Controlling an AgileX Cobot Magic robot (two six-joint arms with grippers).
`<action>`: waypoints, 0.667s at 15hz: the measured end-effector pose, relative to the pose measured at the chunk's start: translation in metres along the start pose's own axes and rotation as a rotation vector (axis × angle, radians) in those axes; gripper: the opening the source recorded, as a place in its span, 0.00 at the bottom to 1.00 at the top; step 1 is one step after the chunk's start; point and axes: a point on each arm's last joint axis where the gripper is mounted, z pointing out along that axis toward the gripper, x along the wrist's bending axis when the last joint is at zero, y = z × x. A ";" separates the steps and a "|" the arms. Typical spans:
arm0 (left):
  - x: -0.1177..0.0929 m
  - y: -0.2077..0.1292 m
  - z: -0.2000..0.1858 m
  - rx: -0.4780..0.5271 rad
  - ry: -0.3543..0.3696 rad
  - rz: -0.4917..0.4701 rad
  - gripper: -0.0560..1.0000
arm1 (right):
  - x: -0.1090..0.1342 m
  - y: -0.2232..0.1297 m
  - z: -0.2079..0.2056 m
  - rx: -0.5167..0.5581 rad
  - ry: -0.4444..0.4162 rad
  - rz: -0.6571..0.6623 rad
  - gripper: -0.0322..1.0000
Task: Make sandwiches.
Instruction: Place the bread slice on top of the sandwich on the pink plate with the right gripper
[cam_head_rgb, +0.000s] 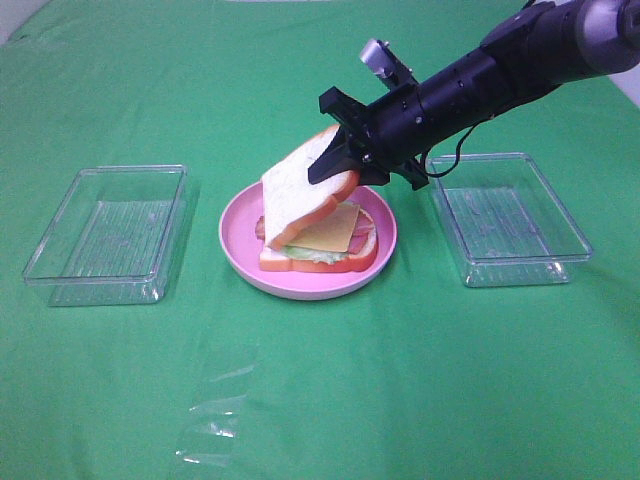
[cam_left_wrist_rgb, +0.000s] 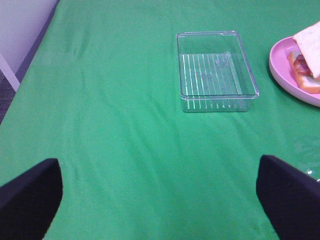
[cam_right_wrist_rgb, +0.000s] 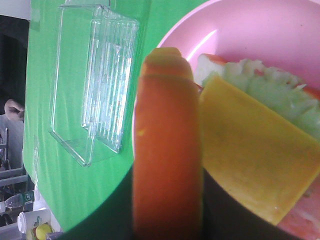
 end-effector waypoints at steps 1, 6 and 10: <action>0.000 0.000 0.000 0.000 0.000 0.000 0.97 | 0.000 0.000 0.000 0.000 -0.003 0.001 0.26; 0.000 0.000 0.000 0.000 0.000 0.000 0.97 | -0.006 0.000 0.005 0.013 -0.011 0.018 0.26; 0.000 0.000 0.000 0.000 0.000 0.000 0.97 | -0.006 0.000 0.005 0.015 -0.018 0.015 0.26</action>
